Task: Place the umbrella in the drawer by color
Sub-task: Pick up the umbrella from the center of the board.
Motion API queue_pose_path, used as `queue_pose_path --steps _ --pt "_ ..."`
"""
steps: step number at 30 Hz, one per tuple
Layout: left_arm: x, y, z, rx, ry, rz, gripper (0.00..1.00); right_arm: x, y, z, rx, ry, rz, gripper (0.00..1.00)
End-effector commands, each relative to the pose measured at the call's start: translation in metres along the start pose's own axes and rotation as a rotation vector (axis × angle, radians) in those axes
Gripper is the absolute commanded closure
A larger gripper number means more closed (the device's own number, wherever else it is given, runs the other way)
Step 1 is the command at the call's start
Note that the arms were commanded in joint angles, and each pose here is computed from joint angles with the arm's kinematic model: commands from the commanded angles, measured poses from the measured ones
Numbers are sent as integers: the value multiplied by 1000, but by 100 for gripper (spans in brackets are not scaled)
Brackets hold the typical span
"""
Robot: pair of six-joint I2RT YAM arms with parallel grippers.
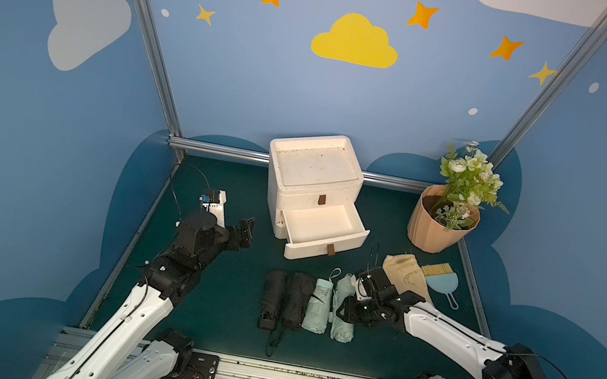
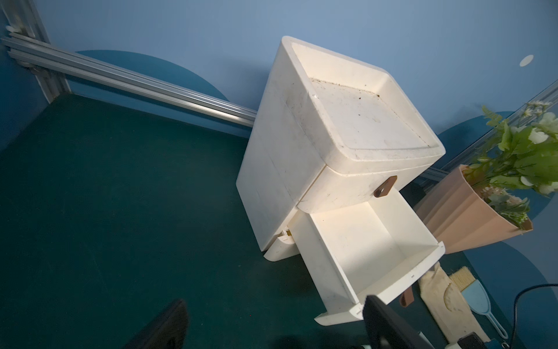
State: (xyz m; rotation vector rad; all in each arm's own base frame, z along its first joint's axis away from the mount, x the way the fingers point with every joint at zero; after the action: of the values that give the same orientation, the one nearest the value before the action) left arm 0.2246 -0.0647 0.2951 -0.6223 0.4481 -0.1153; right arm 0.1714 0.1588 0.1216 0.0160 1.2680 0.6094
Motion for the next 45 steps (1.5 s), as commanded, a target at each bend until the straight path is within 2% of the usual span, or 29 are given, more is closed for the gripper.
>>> queue_pose_path --steps 1,4,7,11,14,18,23,35,38,41,45 --pt "2 -14 1 -12 40 -137 7 -25 3 9 -42 -131 48 61" --pt "2 -31 1 -18 103 -297 7 -54 6 15 -75 -278 77 62" --pt "-1 -52 2 -45 181 -506 6 -90 22 25 -237 -497 185 61" --pt "-5 -75 2 -78 262 -713 5 -137 45 32 -476 -812 315 60" --pt "-9 -94 -4 -30 330 -861 4 -163 60 35 -594 -917 395 60" --pt "-18 -121 -21 87 408 -1011 2 -183 78 43 -676 -920 526 61" --pt "-23 -146 -38 146 419 -1111 0 -200 94 49 -698 -892 659 63" --pt "-16 -186 -58 168 521 -1236 2 -199 111 57 -736 -911 700 64" --pt "-17 -194 -61 170 532 -1253 8 -197 113 59 -736 -911 706 64" --pt "-16 -198 -62 167 535 -1258 20 -195 114 59 -730 -907 703 64" --pt "-14 -199 -63 166 531 -1247 45 -192 112 58 -719 -909 680 63"
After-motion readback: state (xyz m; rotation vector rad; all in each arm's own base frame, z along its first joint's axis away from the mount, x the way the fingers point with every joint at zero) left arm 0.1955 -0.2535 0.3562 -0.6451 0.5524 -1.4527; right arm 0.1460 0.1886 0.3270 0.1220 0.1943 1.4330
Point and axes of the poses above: each gripper's point midway between its finger pads, its own x axis out along the fingers, its own y axis along the line the jaws close on, z = x × y, the point moved 9 cm from there along -x, back along the fingers, and after that the axes turned 15 degrees about -x, right-handed, at the moved point
